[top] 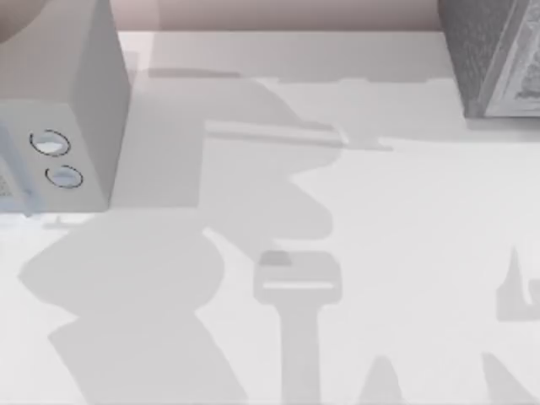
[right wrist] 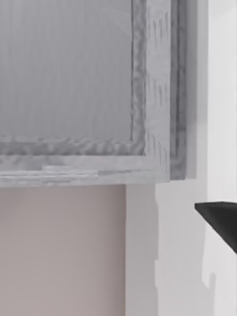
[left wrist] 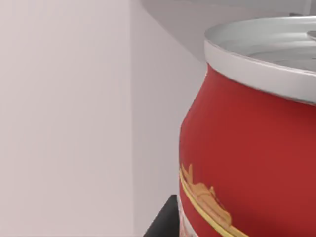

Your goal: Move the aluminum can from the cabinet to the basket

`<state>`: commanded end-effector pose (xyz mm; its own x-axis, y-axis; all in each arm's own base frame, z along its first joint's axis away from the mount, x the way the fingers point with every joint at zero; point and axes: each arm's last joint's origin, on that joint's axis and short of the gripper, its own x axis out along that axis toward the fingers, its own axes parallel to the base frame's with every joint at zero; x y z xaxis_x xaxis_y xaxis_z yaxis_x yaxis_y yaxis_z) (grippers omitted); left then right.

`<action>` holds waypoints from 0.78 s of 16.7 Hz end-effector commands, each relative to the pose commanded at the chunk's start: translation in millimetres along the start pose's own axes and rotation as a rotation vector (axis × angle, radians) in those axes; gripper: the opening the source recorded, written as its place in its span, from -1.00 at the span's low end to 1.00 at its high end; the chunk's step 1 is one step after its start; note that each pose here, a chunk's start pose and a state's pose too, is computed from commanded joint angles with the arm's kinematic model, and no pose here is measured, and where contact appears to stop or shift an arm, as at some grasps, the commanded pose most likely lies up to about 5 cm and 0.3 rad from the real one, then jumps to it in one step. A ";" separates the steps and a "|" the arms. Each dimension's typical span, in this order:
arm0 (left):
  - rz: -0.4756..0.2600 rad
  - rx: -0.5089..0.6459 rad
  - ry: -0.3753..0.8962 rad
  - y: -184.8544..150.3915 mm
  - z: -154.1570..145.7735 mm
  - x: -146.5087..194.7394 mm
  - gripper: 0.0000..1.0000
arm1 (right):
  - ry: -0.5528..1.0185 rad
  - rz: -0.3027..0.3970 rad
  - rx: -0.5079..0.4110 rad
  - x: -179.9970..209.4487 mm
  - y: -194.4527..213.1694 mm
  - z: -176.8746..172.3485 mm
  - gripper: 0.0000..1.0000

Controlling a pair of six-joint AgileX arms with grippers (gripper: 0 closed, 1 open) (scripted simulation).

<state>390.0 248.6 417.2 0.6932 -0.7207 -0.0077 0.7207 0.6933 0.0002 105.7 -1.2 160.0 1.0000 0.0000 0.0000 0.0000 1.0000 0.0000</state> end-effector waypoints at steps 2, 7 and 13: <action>-0.013 0.006 -0.003 1.6 -0.4 0.3 -1.00 | 0.000 0.000 0.000 0.0 0.0 0.0 1.00; -0.015 -0.008 0.000 2.7 -5.6 4.2 -1.00 | 0.000 0.000 0.000 0.0 0.0 0.0 1.00; -0.008 0.025 -0.004 3.1 -19.0 40.6 -1.00 | 0.000 0.000 0.000 0.0 0.0 0.0 1.00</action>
<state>420.2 221.6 397.9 0.6877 -0.7260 -0.0038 0.7258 0.6874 0.0253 105.7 -1.2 160.0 1.0000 0.0000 0.0000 0.0000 1.0000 0.0000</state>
